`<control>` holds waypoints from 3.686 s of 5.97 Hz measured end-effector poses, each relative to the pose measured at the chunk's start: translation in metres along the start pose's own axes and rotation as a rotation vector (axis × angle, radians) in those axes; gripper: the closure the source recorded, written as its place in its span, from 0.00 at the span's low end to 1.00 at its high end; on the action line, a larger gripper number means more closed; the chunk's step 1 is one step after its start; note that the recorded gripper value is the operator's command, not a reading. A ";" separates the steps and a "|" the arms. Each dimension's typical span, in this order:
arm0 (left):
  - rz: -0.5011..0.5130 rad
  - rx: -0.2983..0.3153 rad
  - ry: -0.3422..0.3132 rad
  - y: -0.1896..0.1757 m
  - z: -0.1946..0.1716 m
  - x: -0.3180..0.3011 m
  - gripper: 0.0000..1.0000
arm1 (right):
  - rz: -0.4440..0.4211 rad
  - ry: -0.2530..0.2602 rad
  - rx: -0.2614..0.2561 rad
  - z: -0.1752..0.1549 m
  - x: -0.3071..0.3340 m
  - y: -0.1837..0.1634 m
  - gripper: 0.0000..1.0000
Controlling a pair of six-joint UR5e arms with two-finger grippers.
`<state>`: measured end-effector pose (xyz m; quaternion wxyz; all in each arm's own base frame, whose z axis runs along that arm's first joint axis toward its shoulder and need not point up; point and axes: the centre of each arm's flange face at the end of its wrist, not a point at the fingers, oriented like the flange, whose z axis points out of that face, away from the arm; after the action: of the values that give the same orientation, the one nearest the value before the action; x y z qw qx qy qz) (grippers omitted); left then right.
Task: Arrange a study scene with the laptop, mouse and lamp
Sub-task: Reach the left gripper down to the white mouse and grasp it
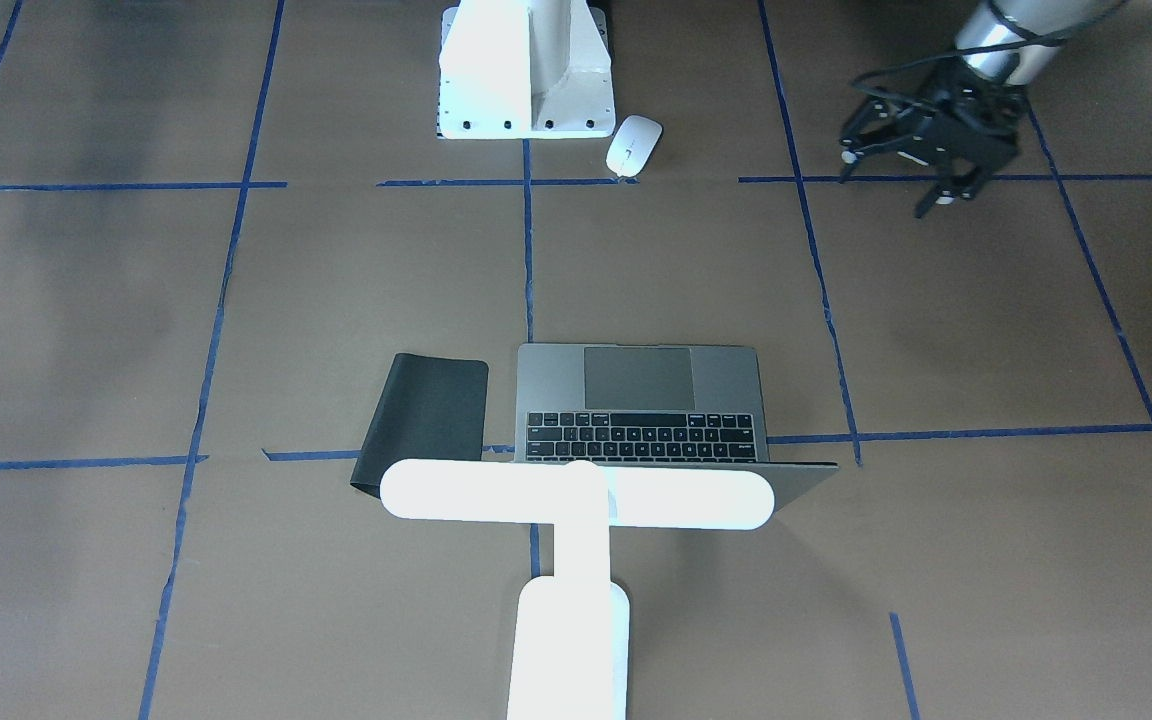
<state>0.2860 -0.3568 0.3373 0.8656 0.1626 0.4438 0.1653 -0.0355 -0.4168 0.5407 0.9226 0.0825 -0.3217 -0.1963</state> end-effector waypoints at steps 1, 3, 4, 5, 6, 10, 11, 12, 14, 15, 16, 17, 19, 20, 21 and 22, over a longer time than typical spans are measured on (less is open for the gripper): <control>0.011 0.006 0.000 0.014 0.028 0.053 0.00 | 0.007 -0.003 0.000 -0.005 0.041 0.047 0.00; 0.005 -0.021 0.047 0.049 0.065 0.137 0.00 | 0.119 -0.052 -0.003 0.008 0.105 0.125 0.00; -0.004 -0.052 0.072 0.062 0.083 0.167 0.00 | 0.154 -0.067 -0.005 0.014 0.116 0.137 0.00; 0.000 -0.076 0.069 0.074 0.106 0.189 0.00 | 0.165 -0.072 -0.005 0.016 0.119 0.139 0.00; 0.019 -0.087 0.048 0.089 0.128 0.203 0.00 | 0.167 -0.073 -0.003 0.016 0.120 0.139 0.00; 0.060 -0.118 0.029 0.120 0.154 0.221 0.00 | 0.164 -0.072 0.002 0.014 0.119 0.138 0.00; 0.065 -0.124 0.034 0.124 0.155 0.226 0.00 | 0.165 -0.073 0.001 0.015 0.119 0.138 0.00; 0.068 -0.128 0.036 0.126 0.157 0.230 0.01 | 0.167 -0.073 -0.001 0.015 0.120 0.139 0.00; 0.071 -0.135 0.031 0.128 0.163 0.232 0.32 | 0.169 -0.075 -0.004 0.017 0.120 0.140 0.00; 0.071 -0.134 0.031 0.128 0.163 0.232 0.55 | 0.169 -0.074 -0.005 0.017 0.120 0.140 0.00; 0.070 -0.128 0.030 0.127 0.163 0.232 0.69 | 0.169 -0.074 -0.005 0.017 0.120 0.140 0.00; 0.069 -0.115 0.027 0.124 0.161 0.232 0.69 | 0.169 -0.074 -0.004 0.017 0.120 0.140 0.00; 0.062 -0.087 0.027 0.115 0.153 0.230 0.80 | 0.169 -0.074 -0.003 0.017 0.120 0.139 0.00; 0.055 -0.073 0.035 0.109 0.146 0.229 0.96 | 0.168 -0.074 -0.002 0.016 0.120 0.139 0.00; 0.040 -0.060 0.043 0.102 0.140 0.229 1.00 | 0.168 -0.074 -0.002 0.016 0.120 0.138 0.00; 0.015 -0.046 0.044 0.094 0.136 0.226 1.00 | 0.168 -0.076 0.000 0.016 0.120 0.138 0.00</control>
<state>0.5090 -0.1939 0.2907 0.8580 0.1423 0.4574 0.1852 0.0833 -0.3420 0.6584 0.9230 0.0477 -0.3621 -0.1210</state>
